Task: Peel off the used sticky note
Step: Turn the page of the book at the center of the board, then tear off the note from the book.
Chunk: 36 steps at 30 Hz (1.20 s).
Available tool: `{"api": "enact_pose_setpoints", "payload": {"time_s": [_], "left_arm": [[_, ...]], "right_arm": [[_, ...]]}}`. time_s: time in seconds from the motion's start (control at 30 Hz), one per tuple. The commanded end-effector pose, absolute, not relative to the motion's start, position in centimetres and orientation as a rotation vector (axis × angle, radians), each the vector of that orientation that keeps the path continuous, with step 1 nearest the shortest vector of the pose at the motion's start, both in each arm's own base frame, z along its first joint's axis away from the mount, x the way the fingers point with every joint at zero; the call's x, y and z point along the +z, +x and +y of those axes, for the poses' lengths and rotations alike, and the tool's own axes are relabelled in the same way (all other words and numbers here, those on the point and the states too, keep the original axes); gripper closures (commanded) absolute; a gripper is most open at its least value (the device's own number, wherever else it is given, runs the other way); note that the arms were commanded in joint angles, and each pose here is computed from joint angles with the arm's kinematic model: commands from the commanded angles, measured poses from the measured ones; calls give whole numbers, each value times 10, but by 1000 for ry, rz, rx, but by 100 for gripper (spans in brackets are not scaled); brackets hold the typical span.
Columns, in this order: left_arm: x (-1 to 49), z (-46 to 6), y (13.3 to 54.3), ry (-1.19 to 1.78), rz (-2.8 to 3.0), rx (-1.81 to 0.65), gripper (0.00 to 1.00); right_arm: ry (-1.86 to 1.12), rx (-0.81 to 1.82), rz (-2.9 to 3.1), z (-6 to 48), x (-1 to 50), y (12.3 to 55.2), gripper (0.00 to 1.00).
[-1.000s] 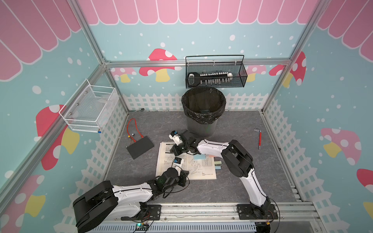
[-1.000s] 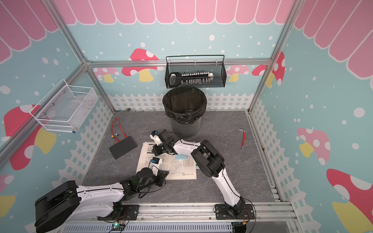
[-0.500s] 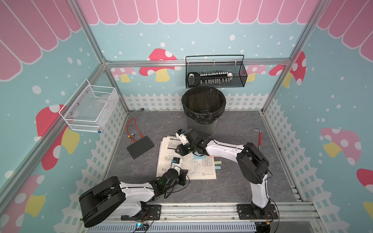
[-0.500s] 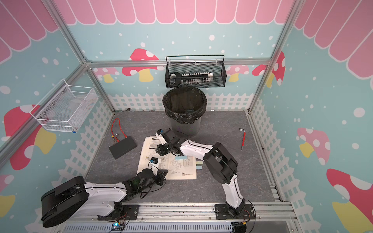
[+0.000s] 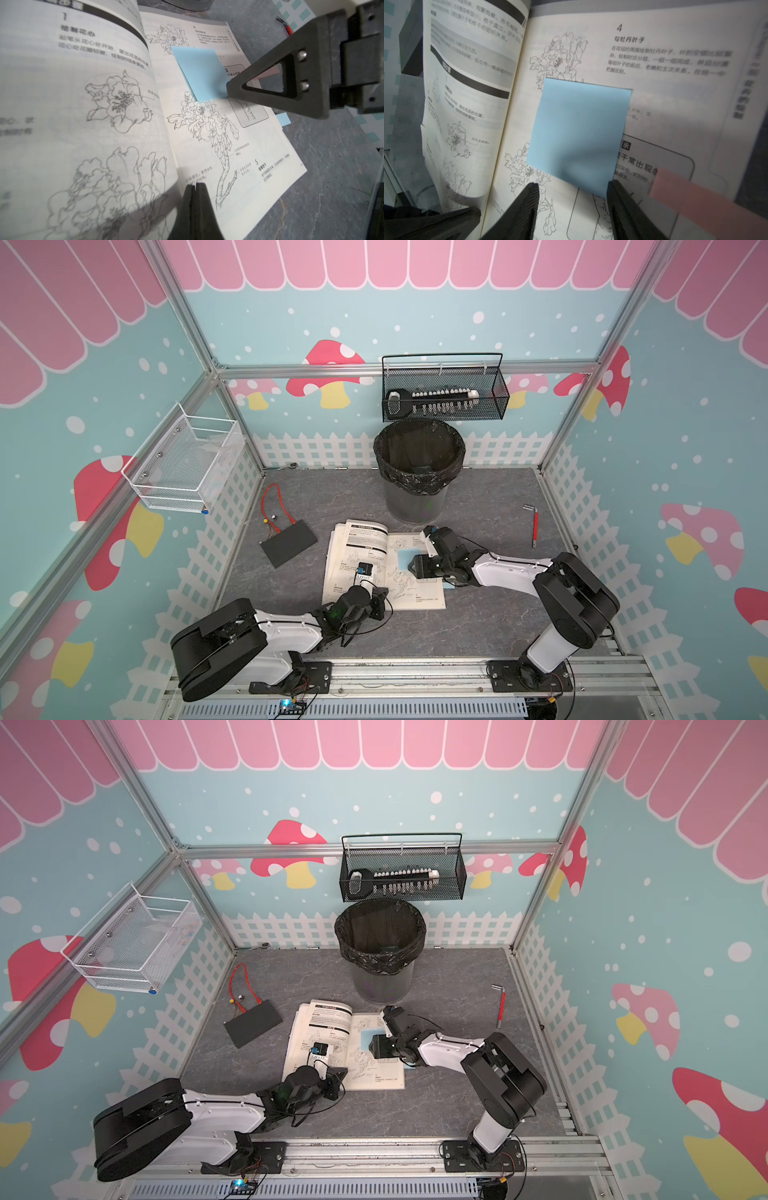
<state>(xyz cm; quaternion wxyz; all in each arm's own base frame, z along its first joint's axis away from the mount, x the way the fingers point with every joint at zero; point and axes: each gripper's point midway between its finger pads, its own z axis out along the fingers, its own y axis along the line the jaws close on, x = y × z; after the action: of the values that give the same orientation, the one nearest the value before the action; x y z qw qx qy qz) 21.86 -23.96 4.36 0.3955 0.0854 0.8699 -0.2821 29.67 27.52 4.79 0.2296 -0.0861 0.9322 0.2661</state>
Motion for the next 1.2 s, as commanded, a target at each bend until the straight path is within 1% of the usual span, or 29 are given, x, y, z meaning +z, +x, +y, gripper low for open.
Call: {"api": "enact_pose_setpoints", "payload": {"time_s": [0.0,0.27,0.53,0.9,1.03,1.17], "left_arm": [[33,-233,226,207,2239,-629,100],[33,-235,237,199,2241,-617,100],[22,-237,255,196,2262,-607,100],[15,-249,253,231,2295,-663,100],[12,-248,251,233,2308,-664,100],[6,-248,249,233,2325,-665,100]], "right_arm": [[-175,742,2530,270,53,305,42],[-161,731,2552,266,43,304,42],[-149,743,2554,266,39,305,41],[-142,845,2549,283,32,310,44],[-122,861,2536,285,33,313,50],[-106,860,2532,285,33,315,62]]}}
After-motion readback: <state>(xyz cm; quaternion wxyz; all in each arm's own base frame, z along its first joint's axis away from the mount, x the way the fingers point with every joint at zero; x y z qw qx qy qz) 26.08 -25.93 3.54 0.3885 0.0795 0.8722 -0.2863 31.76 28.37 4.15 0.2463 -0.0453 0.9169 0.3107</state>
